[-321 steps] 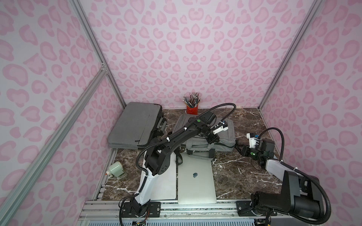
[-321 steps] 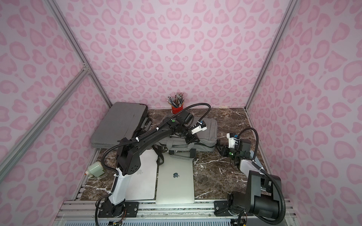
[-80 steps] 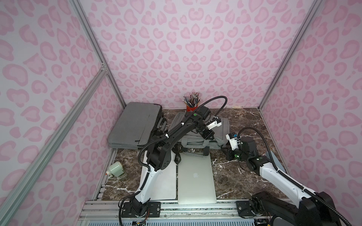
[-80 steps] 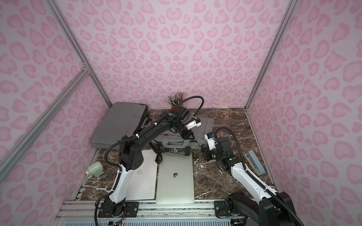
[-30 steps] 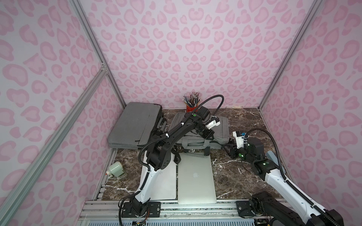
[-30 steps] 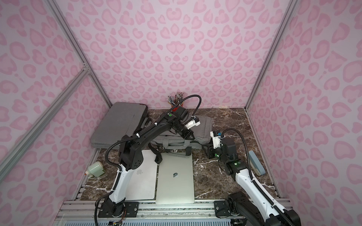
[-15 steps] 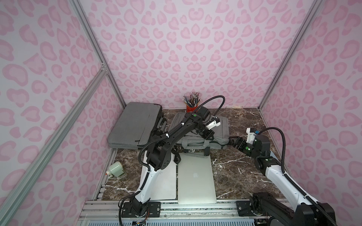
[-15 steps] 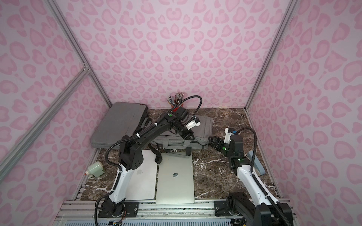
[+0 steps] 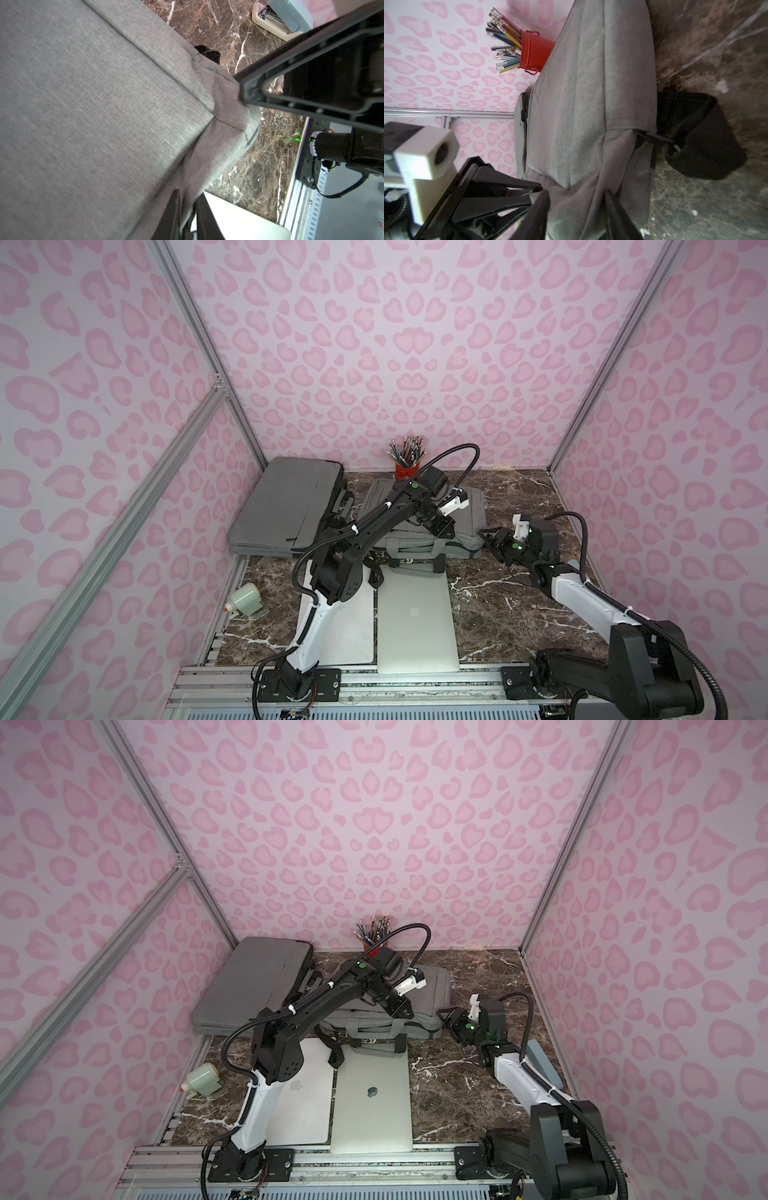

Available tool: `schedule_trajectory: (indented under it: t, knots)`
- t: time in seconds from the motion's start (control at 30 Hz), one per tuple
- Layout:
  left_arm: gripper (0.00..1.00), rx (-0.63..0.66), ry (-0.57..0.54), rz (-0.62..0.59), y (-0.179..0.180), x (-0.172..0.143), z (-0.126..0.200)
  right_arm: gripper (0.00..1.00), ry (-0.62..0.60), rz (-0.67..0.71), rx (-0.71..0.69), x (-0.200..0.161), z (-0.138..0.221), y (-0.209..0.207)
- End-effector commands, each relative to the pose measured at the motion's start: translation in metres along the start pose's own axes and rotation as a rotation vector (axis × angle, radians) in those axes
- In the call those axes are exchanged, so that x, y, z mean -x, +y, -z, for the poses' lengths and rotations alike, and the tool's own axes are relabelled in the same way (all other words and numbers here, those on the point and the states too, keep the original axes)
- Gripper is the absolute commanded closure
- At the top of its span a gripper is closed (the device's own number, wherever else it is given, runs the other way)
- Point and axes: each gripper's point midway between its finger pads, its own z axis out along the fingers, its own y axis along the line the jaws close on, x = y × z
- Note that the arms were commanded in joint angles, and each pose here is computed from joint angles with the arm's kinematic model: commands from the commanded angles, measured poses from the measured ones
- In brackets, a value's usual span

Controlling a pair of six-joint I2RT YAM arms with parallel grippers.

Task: Open the zippered laptop bag and take out the laptop
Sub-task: Unzip the zipper on the zippered laptop bag.

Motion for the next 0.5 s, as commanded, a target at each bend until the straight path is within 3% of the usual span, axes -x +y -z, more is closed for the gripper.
schedule_trajectory:
  t: [0.0, 0.27, 0.47]
  knots:
    - [0.82, 0.046, -0.026, -0.023, 0.0, 0.008, 0.008, 0.73, 0.024, -0.028, 0.079, -0.003, -0.002, 0.014]
    - [0.81, 0.057, -0.008, -0.025, -0.007, 0.005, 0.01, 0.96, 0.049, -0.031, 0.075, -0.01, -0.005, 0.013]
    - [0.66, 0.153, -0.018, 0.021, -0.017, -0.005, 0.027, 0.98, 0.036, -0.047, 0.082, -0.005, -0.005, 0.019]
